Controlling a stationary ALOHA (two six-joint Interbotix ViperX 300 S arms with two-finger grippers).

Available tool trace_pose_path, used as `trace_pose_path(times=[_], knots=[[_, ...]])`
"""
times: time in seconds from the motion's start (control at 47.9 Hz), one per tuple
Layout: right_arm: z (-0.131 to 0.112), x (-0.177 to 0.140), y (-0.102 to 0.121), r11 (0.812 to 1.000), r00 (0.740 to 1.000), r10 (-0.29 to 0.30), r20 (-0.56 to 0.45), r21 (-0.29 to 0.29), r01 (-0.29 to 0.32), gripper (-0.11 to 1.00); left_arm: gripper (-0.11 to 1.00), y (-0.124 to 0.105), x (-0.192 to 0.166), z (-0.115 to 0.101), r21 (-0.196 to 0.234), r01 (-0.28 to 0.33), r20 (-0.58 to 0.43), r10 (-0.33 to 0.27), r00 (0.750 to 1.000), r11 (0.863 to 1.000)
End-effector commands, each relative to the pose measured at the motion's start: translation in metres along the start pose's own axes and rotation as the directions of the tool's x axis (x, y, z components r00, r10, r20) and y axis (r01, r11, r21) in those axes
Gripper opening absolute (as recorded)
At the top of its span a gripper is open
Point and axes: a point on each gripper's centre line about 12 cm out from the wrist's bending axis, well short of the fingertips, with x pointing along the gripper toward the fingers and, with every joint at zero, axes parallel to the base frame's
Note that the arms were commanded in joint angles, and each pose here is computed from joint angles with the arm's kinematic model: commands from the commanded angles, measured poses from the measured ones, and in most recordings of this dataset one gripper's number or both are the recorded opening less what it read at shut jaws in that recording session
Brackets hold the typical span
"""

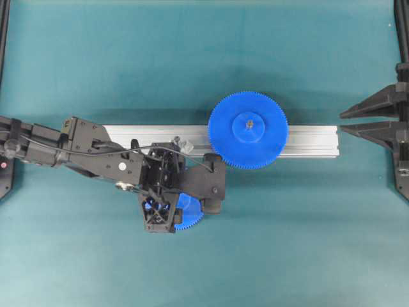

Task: Insert the small gear onto the shaft.
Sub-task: 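Lift the blue gear with the left gripper off the table, then carry the gear to the empty left shaft beside the large gear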

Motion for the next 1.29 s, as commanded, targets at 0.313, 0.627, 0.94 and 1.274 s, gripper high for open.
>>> trace_pose_path(times=[0.313,0.627,0.94,1.274], knots=[[0.004,-0.003,0.001,1.000,1.000,0.004,0.026,0.006,-0.004,0.38,0.72,0.002,-0.014,0.013,-0.011,-0.001,0.043,0.001,0.999,1.000],[0.002,-0.006,0.001,1.000,0.999,0.005,0.035,0.011,-0.005,0.38,0.72,0.001,-0.041,0.026,-0.002,-0.003,0.043,0.003,0.999,1.000],[0.001,-0.005,0.001,1.000,0.999,0.006,0.052,0.014,-0.006,0.38,0.72,0.003,-0.078,0.039,0.054,-0.009,0.068,0.006,0.998,0.999],[0.004,-0.011,0.000,1.000,0.996,0.005,0.087,0.011,-0.006,0.38,0.72,0.028,-0.133,0.052,0.047,-0.043,0.124,0.037,0.992,0.998]])
